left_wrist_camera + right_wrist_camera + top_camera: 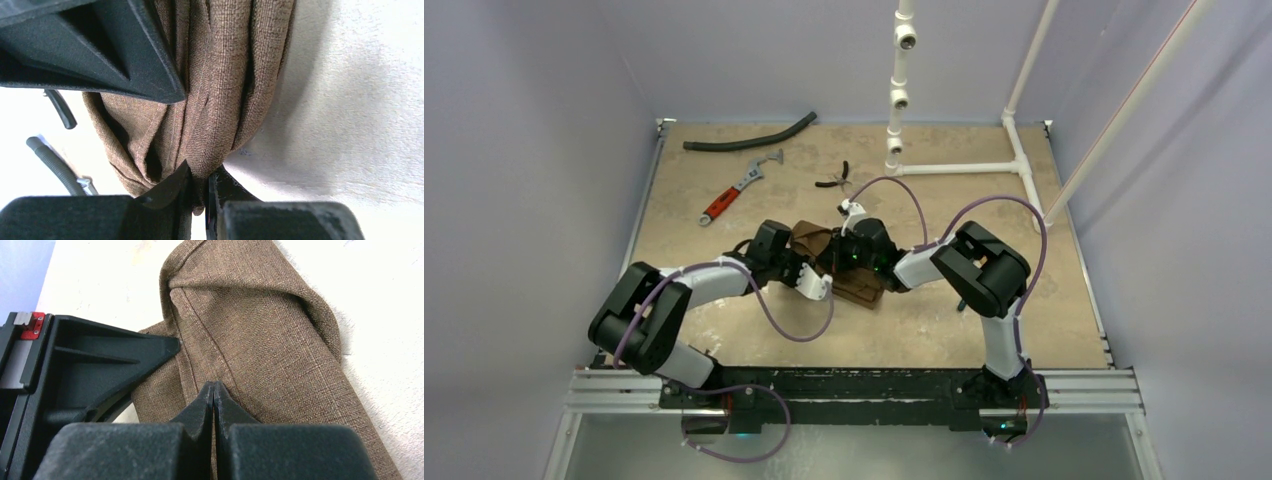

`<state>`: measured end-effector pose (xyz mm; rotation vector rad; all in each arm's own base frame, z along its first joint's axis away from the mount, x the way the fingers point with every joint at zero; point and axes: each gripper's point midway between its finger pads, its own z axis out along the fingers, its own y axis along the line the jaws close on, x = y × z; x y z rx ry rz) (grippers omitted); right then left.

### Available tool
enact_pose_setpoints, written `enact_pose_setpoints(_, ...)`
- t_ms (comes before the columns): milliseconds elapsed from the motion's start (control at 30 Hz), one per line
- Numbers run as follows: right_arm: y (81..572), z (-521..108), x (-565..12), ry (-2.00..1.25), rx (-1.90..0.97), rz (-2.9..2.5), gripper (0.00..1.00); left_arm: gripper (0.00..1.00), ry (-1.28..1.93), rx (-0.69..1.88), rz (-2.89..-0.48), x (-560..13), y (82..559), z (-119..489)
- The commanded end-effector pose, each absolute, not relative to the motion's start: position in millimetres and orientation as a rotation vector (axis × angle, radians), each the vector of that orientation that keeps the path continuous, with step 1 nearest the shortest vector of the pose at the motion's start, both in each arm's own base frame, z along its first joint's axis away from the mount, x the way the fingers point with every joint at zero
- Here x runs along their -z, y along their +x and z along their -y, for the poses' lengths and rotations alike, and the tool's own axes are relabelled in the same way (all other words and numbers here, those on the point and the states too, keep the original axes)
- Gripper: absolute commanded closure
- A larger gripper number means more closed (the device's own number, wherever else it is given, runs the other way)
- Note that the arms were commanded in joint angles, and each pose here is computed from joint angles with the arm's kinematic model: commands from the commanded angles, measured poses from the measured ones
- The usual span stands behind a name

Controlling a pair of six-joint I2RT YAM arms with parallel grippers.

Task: Fold the napkin into a case and place the utensils inside
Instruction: Pick up the 2/3-rectangle-folded napkin at the center of the board.

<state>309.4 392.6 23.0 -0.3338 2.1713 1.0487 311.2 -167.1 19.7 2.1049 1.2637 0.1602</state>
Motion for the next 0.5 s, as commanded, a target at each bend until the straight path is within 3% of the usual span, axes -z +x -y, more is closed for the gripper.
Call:
enact_pose_setpoints(0, 284, -380, 1, -0.424, -1.041, -2.256, 1.00, 1.00, 2.095, 0.015, -1.369, -15, 296, 174)
enact_pose_setpoints(133, 279, -385, -19, -0.461, -1.116, -2.183, 0.96, 1.00, 2.141, 0.115, -1.410, -10, 280, 173)
enact_pose_setpoints(267, 280, -385, -63, -0.467, -1.168, -2.035, 0.73, 1.00, 2.185, 0.138, -1.420, -5, 270, 167)
enact_pose_setpoints(467, 283, -373, -136, -0.449, -1.192, -1.822, 0.58, 1.00, 2.218, 0.146, -1.417, -3, 264, 163)
